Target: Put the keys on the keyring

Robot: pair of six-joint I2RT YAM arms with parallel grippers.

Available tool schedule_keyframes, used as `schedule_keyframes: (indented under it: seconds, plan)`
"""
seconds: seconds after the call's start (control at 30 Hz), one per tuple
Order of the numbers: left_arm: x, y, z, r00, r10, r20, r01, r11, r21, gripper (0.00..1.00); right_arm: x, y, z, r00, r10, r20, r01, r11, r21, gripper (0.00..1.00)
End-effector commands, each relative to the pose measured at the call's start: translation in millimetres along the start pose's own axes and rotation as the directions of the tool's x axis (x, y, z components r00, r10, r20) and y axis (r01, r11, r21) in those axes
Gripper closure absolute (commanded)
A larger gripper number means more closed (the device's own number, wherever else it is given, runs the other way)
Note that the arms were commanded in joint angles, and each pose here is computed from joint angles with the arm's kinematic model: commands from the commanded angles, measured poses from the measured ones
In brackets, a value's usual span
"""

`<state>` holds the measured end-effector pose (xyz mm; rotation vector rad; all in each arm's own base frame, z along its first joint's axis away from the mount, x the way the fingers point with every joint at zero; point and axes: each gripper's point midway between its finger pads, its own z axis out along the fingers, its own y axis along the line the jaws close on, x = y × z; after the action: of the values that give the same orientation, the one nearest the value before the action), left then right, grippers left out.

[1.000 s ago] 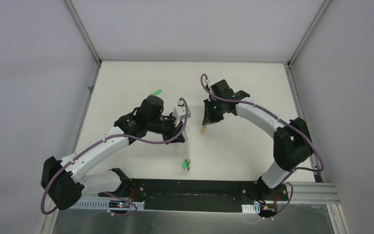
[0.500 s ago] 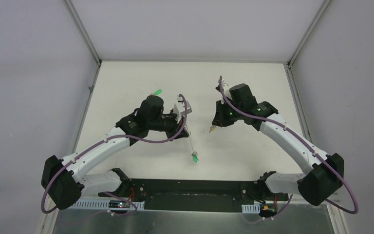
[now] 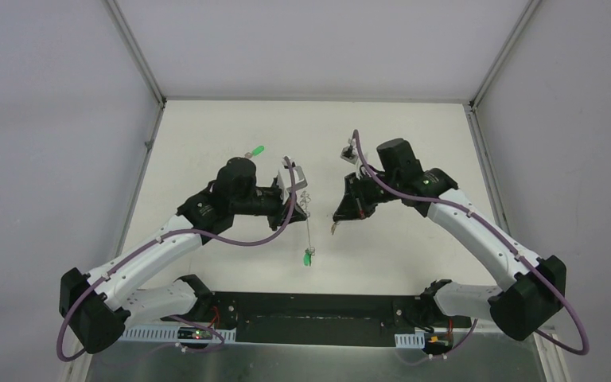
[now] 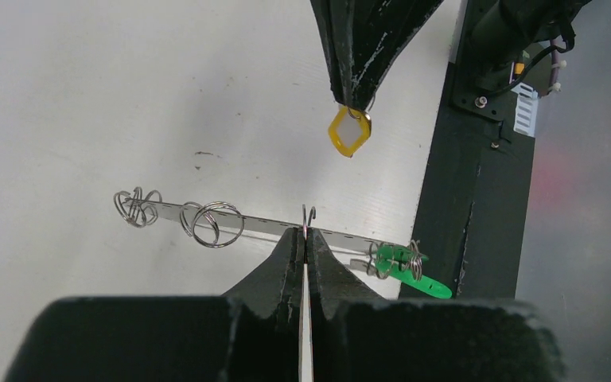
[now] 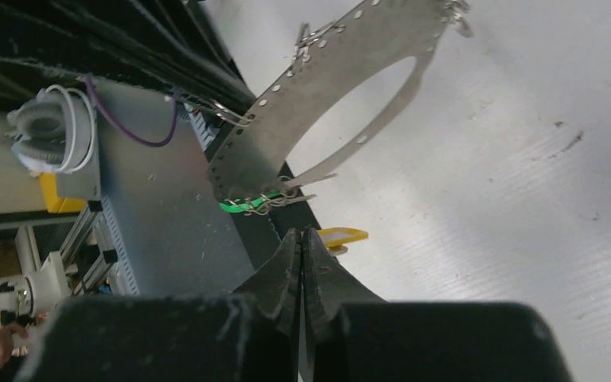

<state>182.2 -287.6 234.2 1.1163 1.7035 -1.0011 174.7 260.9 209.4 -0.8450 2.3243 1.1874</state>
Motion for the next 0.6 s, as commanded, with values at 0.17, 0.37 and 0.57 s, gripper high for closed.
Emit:
schedule_keyframes:
  seconds: [0.17,0.37,0.57]
  plan:
    - [-27,-16,-10,0.985,0.129,0.111,-0.136,0.989,0.053,1.0,-20,58,-2,0.987,-0.163,0.009,0.161,0.961,-0.226,1.0]
    - [-27,-20,-9,0.986,0.125,0.113,-0.135,0.988,0.081,1.0,-26,74,4,0.978,-0.206,0.013,0.203,0.95,-0.236,1.0]
    - [-29,-22,-6,0.984,0.135,0.114,-0.147,0.984,0.104,1.0,-31,77,9,0.974,-0.226,0.026,0.226,0.95,-0.213,1.0]
